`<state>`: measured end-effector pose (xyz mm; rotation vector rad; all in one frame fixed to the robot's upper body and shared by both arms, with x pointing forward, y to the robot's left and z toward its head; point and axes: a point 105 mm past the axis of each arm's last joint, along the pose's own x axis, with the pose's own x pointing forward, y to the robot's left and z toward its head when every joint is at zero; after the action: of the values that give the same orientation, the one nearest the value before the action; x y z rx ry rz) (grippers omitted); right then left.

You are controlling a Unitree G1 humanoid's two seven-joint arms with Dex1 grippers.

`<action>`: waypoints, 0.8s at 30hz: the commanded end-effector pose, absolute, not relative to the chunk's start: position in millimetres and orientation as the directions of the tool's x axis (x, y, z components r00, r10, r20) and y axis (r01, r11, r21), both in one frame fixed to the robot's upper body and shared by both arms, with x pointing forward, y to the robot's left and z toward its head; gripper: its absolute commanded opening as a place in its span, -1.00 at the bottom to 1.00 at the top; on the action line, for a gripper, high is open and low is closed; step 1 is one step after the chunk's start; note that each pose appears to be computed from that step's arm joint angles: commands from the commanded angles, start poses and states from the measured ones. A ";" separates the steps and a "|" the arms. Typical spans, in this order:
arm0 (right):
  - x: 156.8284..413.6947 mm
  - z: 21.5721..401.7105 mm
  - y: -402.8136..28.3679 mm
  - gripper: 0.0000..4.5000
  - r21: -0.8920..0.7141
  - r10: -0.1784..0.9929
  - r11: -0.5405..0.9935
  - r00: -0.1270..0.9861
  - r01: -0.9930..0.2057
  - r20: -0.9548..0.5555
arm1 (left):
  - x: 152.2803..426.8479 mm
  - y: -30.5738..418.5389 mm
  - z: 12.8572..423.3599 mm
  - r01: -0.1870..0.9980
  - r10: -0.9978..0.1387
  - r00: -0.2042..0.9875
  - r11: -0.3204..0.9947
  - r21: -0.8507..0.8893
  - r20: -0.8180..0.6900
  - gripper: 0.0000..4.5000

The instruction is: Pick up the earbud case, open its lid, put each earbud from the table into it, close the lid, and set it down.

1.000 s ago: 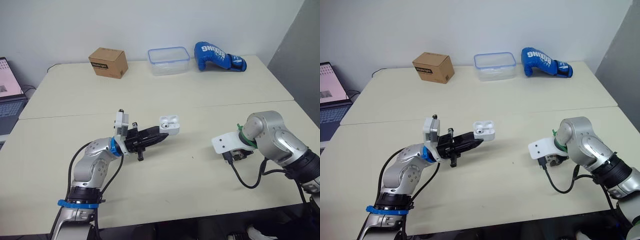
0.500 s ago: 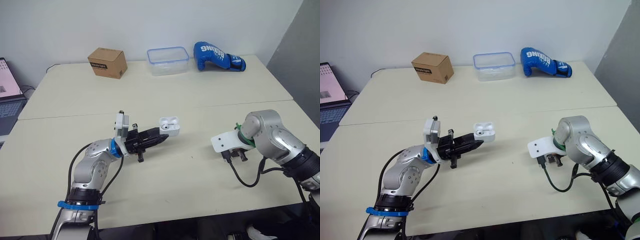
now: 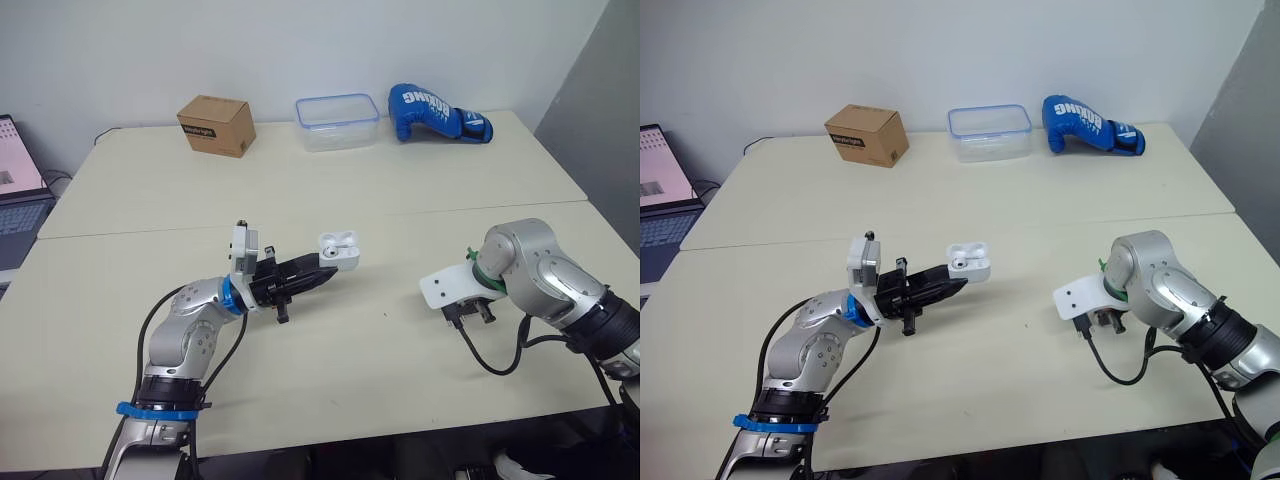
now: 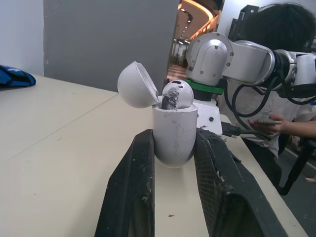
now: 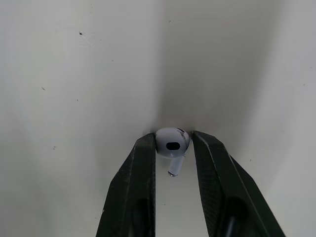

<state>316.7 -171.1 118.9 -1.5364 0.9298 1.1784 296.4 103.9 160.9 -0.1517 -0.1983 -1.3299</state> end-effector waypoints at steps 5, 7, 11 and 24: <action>310.4 122.8 -177.5 -0.82 -0.187 -0.066 -0.265 0.212 -0.946 -0.975 | 292.0 100.1 171.1 0.975 -0.949 0.196 0.216 0.058 0.245 -0.64; 310.3 123.1 -177.4 -0.82 -0.187 -0.066 -0.265 0.212 -0.946 -0.975 | 292.4 100.3 171.1 0.975 -0.950 0.195 0.216 0.058 0.245 -0.64; 309.2 129.9 -172.6 -0.82 -0.206 -0.021 -0.229 0.216 -0.951 -0.976 | 293.0 100.2 171.2 0.975 -0.949 0.196 0.217 0.059 0.246 -0.64; 309.5 172.3 -146.5 -0.82 -0.345 0.500 0.261 0.432 -0.902 -0.751 | 300.6 101.8 166.6 0.977 -0.943 0.194 0.212 0.038 0.269 -0.64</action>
<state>310.7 -150.1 152.7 -0.9236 0.6626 1.0583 301.2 102.1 158.0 -0.1712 -0.2089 -1.3366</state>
